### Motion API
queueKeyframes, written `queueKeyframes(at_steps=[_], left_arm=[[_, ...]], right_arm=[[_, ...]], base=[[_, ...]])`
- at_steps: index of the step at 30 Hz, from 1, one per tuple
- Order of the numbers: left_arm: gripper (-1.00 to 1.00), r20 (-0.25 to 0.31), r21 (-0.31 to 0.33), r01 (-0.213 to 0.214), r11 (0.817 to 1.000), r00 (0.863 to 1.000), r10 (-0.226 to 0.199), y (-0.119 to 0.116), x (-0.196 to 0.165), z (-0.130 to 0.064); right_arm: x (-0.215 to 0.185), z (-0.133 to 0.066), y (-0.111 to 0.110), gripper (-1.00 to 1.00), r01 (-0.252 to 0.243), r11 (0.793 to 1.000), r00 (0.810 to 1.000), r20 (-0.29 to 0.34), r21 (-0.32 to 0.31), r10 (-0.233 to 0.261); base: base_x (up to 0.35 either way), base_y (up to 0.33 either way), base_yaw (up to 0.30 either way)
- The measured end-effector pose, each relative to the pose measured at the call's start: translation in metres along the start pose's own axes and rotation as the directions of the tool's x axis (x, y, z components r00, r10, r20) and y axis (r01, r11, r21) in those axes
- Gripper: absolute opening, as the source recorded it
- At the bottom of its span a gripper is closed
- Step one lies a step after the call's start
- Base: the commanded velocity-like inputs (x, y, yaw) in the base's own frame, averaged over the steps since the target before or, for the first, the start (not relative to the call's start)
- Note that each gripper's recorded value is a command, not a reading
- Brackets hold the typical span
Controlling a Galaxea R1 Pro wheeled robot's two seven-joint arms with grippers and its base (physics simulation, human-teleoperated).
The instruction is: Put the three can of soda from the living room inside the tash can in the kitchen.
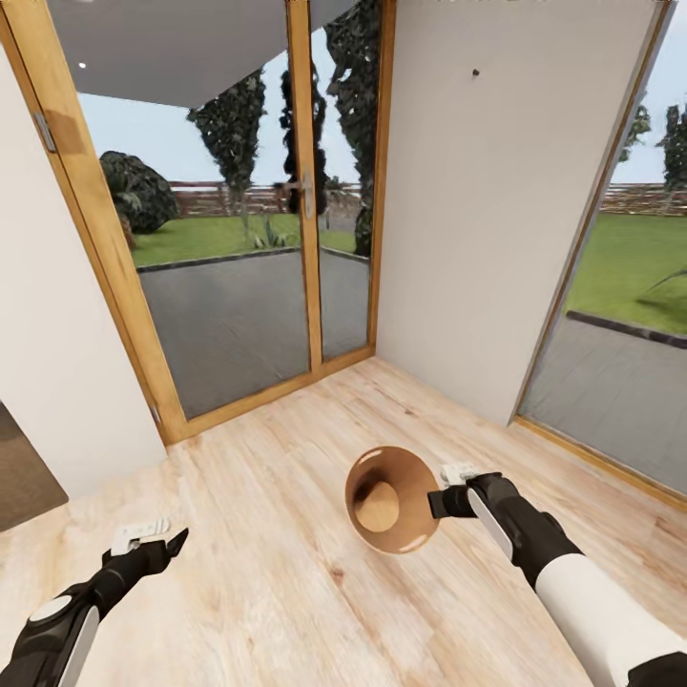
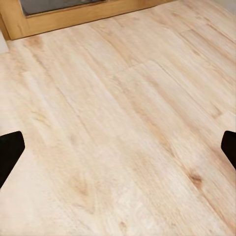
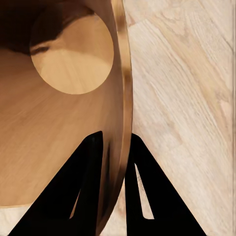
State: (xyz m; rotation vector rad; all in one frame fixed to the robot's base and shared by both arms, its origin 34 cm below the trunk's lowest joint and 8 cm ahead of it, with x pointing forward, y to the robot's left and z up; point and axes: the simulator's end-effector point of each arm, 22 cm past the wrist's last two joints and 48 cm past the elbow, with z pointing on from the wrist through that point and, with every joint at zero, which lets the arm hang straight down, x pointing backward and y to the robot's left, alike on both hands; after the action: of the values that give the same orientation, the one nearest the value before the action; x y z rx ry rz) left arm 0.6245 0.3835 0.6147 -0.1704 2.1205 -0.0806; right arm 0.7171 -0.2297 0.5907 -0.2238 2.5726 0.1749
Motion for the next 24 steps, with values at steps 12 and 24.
queueKeyframes(at_steps=[12,24], left_arm=[[1.00,-0.039,-0.011,0.014,1.000,0.999,-0.014,0.003,0.002,-0.009],[1.00,-0.052,-0.012,0.009,1.000,0.999,-0.010,0.000,-0.013,-0.018]], right_arm=[[-0.014,-0.043,0.035,-1.00,0.050,0.997,0.991,0.128,-0.057,-0.042],[-0.005,-0.078,0.036,-1.00,0.075,0.996,0.980,0.186,-0.054,-0.064]], base=[[0.000,0.000,0.000],[0.000,0.000,0.000]])
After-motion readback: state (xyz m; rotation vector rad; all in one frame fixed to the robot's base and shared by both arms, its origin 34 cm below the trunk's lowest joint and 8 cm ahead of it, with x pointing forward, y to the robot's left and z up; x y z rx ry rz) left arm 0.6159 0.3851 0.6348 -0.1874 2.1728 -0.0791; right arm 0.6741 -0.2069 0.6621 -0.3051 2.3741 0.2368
